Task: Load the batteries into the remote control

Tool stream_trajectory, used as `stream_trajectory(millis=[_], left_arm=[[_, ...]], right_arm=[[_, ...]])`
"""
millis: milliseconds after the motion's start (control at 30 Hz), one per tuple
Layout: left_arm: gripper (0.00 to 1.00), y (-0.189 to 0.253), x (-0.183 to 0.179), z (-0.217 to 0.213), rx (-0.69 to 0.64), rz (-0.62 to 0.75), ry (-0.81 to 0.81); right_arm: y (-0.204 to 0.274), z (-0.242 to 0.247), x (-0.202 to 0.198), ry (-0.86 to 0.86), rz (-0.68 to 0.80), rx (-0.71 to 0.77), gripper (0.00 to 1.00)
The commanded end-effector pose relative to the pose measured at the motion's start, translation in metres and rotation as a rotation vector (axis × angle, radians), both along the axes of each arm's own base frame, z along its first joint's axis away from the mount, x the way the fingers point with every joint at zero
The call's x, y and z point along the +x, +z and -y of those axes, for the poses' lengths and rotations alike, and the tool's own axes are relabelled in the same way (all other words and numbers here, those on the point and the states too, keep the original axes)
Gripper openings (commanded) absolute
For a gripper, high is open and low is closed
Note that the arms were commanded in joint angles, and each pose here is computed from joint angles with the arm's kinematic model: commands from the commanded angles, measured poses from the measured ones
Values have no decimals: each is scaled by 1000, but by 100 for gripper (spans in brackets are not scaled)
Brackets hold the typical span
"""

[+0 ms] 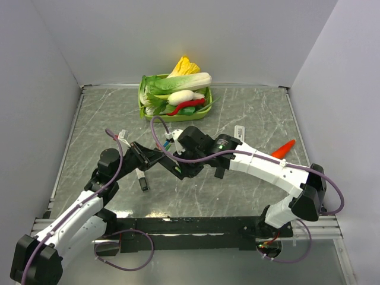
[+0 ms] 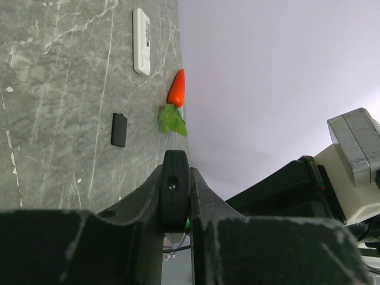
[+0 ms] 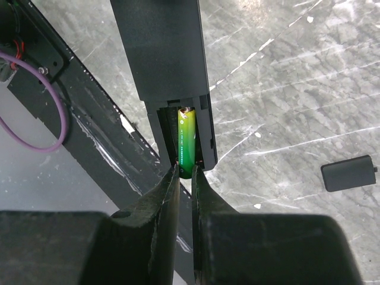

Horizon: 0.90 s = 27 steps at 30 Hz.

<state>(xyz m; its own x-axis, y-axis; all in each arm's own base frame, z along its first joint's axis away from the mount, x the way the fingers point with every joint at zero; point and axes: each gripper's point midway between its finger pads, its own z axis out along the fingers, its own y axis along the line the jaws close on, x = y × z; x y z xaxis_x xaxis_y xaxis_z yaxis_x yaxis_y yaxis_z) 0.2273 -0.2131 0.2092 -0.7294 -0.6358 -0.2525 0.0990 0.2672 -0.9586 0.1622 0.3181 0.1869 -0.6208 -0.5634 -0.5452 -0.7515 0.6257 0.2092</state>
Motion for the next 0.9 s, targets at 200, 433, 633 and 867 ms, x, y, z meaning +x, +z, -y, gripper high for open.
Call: stream_trajectory(millis=[200, 433, 633, 867], left_arm=[[1, 63, -16, 16, -130, 170, -113], [1, 74, -24, 19, -162, 223, -159], [1, 80, -28, 21, -164, 248, -186], [1, 84, -32, 23, -165, 265, -211]], right_arm=[[-15, -10, 26, -47, 38, 19, 0], [-32, 5, 35, -100, 16, 6, 17], [-40, 14, 46, -150, 46, -18, 31], [-45, 13, 47, -133, 49, -4, 37]])
